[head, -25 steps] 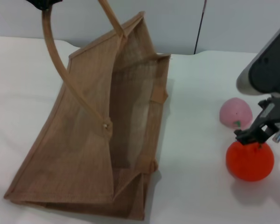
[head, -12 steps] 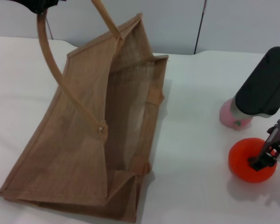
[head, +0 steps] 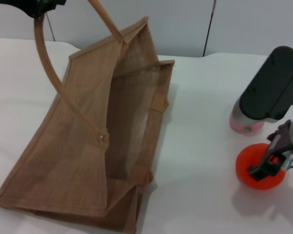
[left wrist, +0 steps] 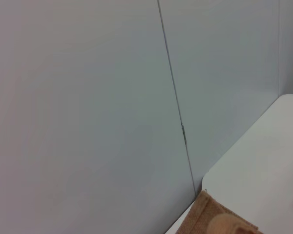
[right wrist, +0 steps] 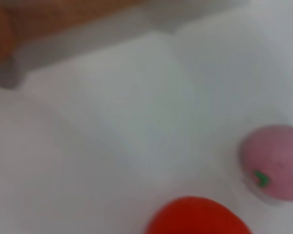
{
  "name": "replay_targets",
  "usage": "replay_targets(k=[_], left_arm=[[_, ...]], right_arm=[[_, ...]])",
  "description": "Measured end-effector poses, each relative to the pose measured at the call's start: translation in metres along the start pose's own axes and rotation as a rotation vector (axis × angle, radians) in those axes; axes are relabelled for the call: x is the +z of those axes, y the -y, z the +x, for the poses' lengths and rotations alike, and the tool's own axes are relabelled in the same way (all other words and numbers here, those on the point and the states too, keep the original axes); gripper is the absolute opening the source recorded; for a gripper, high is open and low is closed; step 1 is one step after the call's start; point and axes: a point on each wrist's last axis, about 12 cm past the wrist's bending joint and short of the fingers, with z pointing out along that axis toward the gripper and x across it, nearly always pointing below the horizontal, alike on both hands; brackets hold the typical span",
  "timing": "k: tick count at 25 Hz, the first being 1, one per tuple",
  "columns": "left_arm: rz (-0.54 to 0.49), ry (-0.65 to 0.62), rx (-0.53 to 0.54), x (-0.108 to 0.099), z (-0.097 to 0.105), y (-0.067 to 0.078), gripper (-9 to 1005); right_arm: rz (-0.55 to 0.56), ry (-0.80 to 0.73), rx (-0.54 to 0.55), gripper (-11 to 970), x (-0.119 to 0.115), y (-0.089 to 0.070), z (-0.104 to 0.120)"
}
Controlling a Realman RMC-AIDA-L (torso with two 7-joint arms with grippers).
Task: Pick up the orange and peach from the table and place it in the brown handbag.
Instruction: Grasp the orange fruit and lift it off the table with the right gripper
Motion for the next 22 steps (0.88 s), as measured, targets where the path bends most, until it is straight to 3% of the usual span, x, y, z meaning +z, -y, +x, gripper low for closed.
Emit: replay_targets(k=[8, 22], left_arm=[[-0.003, -0.006, -0.002, 0.000, 0.001, 0.000, 120], [-0.011, -0.004, -0.012, -0.002, 0.002, -0.002, 120]], right_arm=[[-0.044, 0.033, -0.015, 871, -0.009, -0.007, -0.003], [-0.004, -0.021, 0.022, 873, 0.001, 0.006, 0.002]])
